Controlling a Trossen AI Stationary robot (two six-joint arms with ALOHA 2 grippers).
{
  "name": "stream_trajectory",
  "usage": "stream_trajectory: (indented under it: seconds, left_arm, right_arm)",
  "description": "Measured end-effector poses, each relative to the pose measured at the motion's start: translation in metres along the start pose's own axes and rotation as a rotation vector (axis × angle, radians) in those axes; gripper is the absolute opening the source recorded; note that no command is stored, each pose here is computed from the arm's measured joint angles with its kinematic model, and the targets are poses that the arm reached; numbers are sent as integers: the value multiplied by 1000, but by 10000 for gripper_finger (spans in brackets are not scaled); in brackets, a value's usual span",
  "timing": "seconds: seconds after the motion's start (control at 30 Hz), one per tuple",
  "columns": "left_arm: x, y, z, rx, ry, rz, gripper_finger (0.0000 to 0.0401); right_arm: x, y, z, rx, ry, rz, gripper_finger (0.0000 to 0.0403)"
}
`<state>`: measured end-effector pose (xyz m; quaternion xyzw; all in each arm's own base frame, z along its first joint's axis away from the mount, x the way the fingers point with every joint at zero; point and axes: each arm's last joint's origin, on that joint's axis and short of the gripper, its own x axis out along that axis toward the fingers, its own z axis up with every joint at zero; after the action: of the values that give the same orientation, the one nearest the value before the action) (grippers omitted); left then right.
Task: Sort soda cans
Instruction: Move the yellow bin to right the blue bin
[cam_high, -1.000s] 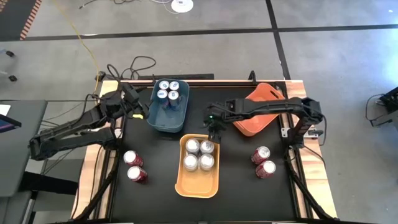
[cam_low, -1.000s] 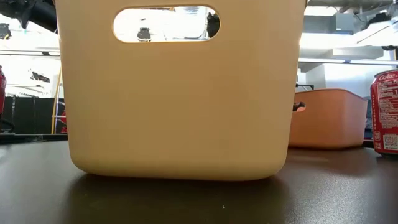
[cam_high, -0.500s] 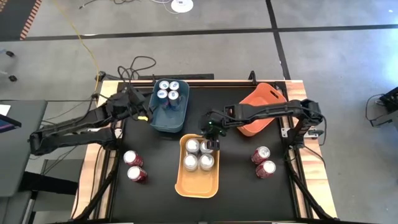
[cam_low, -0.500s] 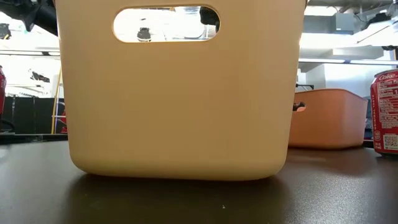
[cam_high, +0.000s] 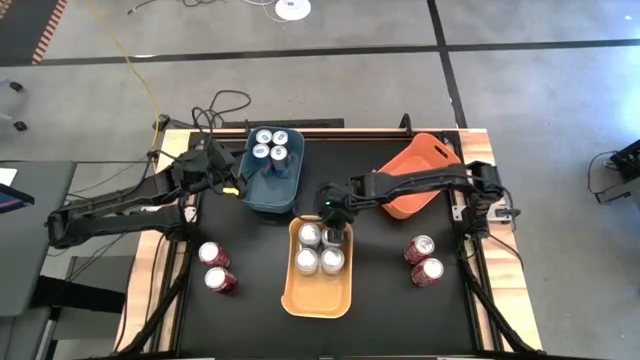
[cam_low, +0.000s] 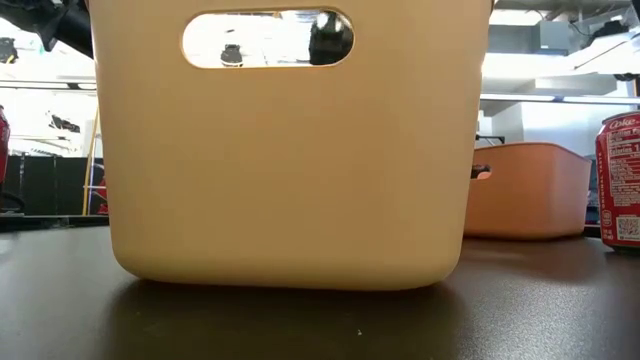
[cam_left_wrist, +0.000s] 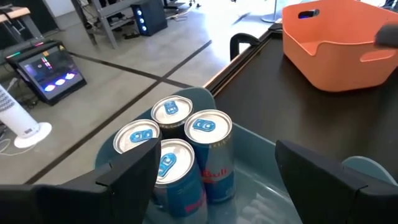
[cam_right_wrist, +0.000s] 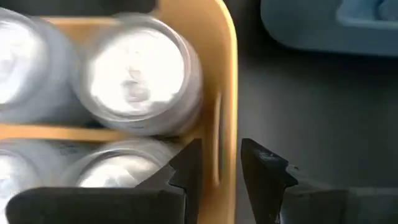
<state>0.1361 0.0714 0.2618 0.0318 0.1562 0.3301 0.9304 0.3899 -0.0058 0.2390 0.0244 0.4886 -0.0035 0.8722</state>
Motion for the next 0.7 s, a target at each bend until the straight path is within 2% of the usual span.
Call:
stream_trajectory:
  seconds: [0.2, 0.53, 0.7]
  left_arm:
    - [0, 0, 0, 2, 0, 0, 313]
    - [0, 0, 0, 5, -1, 0, 313]
    - [0, 0, 0, 5, -1, 0, 313]
  right_arm:
    - [-2, -5, 2, 8, -17, -6, 113]
    - [-3, -14, 2, -3, -21, -12, 30]
    - [-3, -21, 2, -17, -23, -17, 13]
